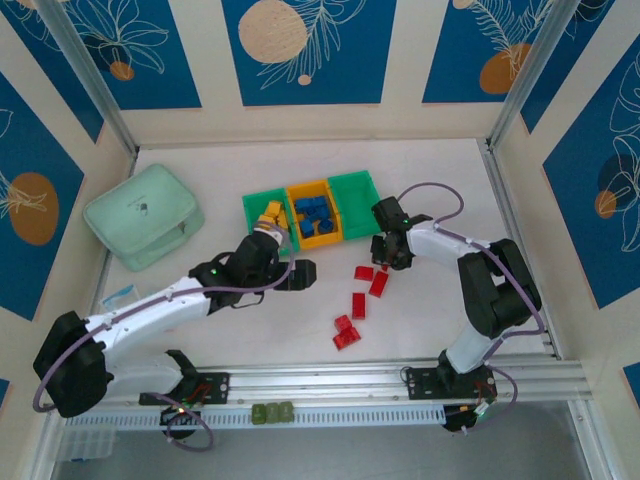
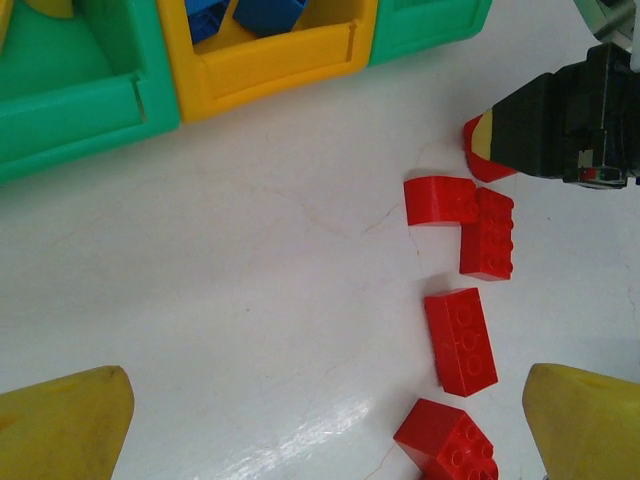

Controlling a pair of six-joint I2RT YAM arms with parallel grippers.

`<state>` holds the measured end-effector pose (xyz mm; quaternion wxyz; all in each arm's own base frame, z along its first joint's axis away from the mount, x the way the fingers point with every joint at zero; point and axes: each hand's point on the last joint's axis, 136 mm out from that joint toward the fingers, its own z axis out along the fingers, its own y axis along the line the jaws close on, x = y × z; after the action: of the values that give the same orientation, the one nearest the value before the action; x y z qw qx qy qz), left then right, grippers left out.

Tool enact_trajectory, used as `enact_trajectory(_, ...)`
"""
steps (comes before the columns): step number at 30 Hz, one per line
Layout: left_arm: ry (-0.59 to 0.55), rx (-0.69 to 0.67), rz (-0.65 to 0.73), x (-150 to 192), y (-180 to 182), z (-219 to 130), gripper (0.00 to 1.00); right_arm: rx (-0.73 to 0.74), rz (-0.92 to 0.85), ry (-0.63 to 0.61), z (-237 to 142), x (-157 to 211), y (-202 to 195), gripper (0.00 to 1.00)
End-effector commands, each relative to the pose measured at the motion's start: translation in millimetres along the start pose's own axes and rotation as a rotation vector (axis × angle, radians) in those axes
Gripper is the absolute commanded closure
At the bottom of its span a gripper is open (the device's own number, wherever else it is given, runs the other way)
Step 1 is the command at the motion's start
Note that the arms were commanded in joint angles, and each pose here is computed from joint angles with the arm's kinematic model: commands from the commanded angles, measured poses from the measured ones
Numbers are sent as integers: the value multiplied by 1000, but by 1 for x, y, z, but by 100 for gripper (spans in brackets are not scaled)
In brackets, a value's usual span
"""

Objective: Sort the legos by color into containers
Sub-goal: Pick up the lego from the middle-right of the table, then place the lego in the container.

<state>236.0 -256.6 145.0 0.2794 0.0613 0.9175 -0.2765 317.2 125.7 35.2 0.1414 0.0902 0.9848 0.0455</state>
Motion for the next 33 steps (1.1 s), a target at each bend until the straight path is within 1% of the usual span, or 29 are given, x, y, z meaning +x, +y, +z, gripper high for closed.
enact_trajectory(1, -45, -37, 53, -16, -2, -18, 1, -51, -46, -65, -28, -20, 15, 75)
enact_trajectory(6, -81, -76, 71, -28, 5, -31, 1, -69, -117, -151, -52, -48, 35, 76)
enact_trajectory(10, -106, -88, 59, -38, 11, -37, 1, -78, -170, -185, -57, -73, 56, 76)
enact_trajectory(18, -135, -107, 21, -56, 22, -41, 1, -67, -232, -187, -28, -122, 92, 74)
enact_trajectory(22, -140, -106, -2, -61, 26, -41, 1, -54, -232, -162, -12, -133, 98, 66)
enact_trajectory(25, -134, -103, -2, -62, 26, -41, 1, -77, -237, -172, -15, -134, 103, 56)
enact_trajectory(29, -132, -110, -1, -64, 26, -42, 1, -83, -232, -211, -32, -135, 100, 50)
enact_trajectory(33, -124, -108, -1, -64, 25, -42, 1, -110, -220, -241, -57, -128, 94, 49)
